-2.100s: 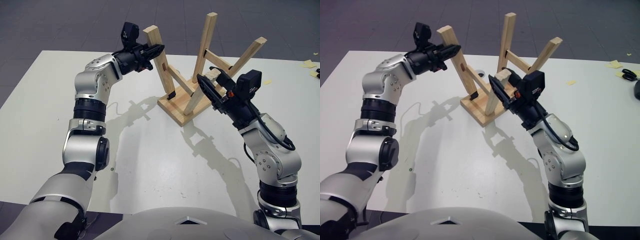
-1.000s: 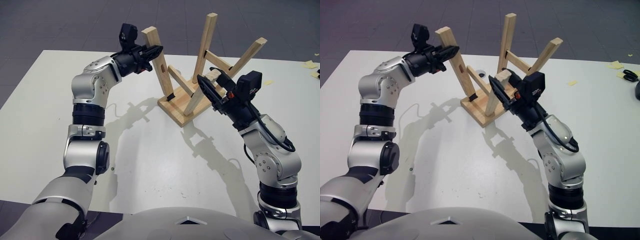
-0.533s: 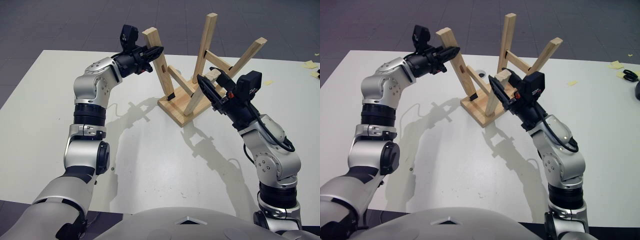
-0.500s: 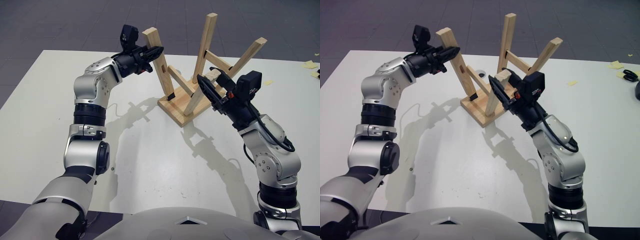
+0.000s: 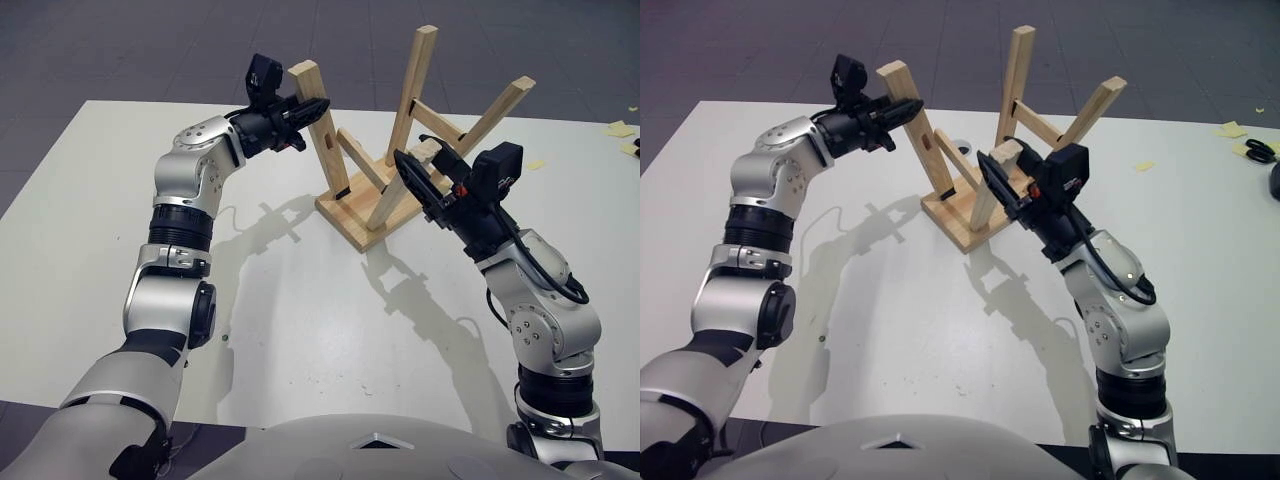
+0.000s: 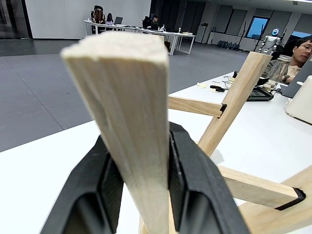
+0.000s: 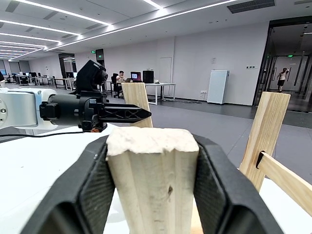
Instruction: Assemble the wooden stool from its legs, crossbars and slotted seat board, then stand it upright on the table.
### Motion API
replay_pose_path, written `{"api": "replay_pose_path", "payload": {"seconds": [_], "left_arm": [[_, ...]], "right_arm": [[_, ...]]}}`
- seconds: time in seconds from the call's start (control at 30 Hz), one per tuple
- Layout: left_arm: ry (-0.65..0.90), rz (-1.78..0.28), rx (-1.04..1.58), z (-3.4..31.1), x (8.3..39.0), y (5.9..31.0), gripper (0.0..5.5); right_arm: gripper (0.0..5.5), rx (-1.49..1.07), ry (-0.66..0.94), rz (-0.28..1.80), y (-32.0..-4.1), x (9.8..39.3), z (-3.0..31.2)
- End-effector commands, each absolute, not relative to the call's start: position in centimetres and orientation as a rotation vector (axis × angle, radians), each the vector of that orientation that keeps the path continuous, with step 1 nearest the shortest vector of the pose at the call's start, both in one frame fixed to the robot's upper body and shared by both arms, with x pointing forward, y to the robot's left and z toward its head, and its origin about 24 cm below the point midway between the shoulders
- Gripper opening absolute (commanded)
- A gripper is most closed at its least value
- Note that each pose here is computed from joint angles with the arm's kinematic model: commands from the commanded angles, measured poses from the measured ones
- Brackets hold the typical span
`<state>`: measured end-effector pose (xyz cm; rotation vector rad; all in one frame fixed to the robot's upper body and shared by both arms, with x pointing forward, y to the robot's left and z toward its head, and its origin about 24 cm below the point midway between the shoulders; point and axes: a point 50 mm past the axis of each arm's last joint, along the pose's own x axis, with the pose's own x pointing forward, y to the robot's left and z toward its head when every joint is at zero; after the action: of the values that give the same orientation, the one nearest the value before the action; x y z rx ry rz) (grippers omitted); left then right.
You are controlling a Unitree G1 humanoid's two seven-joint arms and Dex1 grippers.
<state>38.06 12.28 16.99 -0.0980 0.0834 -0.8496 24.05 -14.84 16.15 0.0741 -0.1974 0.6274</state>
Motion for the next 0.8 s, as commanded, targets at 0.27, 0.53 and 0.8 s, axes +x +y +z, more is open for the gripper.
{"api": "replay_pose_path", "payload": {"seconds": [0.27,0.53,0.8], "left_arm": [[0.133,-0.899,0.01,16.4,37.6,11.2,1.05],[0.174,-0.871,-0.015,15.6,37.8,11.5,1.05],[0.195,-0.843,-0.024,15.0,37.9,11.9,1.05]], "right_arm": [[2.13,0.087,-0.15,0.633,-14.6,24.2,15.4],[2.13,0.13,-0.174,0.694,-14.4,23.6,15.7],[2.13,0.12,-0.163,0.743,-14.3,23.1,15.3]]}}
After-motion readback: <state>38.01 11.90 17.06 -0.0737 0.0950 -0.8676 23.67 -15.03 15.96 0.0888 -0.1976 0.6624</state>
